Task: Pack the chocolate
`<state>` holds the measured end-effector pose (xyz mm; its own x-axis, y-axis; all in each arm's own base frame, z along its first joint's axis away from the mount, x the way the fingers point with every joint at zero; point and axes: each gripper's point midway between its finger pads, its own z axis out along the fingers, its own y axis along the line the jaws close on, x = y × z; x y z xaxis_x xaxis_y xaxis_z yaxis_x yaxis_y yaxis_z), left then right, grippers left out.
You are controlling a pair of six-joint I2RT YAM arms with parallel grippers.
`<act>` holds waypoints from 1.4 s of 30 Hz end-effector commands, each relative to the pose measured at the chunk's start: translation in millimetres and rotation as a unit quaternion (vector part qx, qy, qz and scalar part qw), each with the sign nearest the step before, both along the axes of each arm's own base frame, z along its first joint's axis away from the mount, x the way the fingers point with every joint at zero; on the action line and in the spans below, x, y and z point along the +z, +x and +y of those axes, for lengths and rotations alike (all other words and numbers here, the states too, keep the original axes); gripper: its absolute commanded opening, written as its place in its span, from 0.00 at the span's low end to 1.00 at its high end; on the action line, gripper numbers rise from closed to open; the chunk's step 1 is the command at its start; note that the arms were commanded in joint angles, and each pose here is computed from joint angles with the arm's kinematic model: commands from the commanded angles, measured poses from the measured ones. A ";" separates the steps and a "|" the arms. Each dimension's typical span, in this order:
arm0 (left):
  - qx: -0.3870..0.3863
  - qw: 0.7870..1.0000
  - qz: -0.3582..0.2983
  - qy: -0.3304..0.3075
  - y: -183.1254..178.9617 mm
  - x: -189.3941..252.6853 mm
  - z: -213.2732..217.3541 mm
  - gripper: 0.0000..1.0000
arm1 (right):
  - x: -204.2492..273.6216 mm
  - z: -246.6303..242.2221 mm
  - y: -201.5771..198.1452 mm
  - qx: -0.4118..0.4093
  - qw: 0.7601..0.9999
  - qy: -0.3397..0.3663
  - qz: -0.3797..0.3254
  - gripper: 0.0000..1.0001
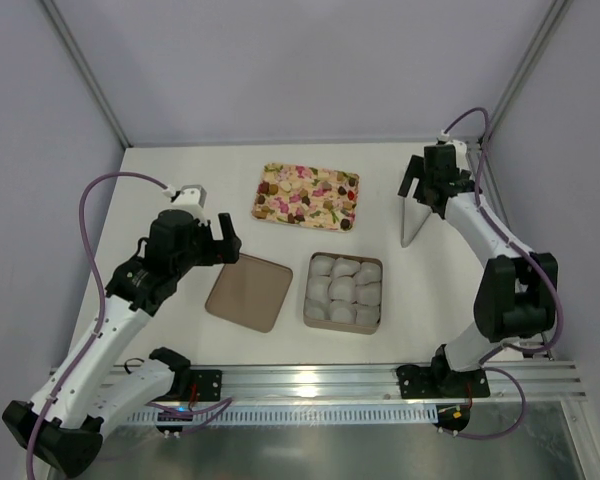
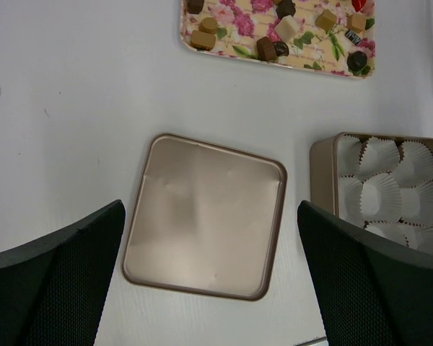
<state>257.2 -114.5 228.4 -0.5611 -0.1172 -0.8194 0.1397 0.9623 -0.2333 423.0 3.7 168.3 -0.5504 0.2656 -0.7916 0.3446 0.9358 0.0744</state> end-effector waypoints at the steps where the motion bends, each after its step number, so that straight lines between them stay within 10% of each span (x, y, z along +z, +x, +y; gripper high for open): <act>1: 0.001 0.999 -0.038 -0.005 5.5 22.6 1.4 1.00 | -9.1 -4.2 17.8 0.001 0.999 -0.008 0.035 1.00; 25: 0.003 0.999 -0.038 0.002 4.1 21.3 4.0 1.00 | -121.1 -7.8 40.1 0.003 0.984 0.013 0.180 0.97; 42: 0.006 1.000 -0.023 0.009 6.9 13.2 4.2 1.00 | -141.6 2.6 39.6 0.031 0.977 0.048 0.205 0.62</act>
<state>257.7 -111.5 228.3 -0.5551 -0.0977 -0.8260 0.1423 0.9673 -0.2101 454.7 4.4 21.3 -0.8357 0.2893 -0.4669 0.3219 0.9467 0.0103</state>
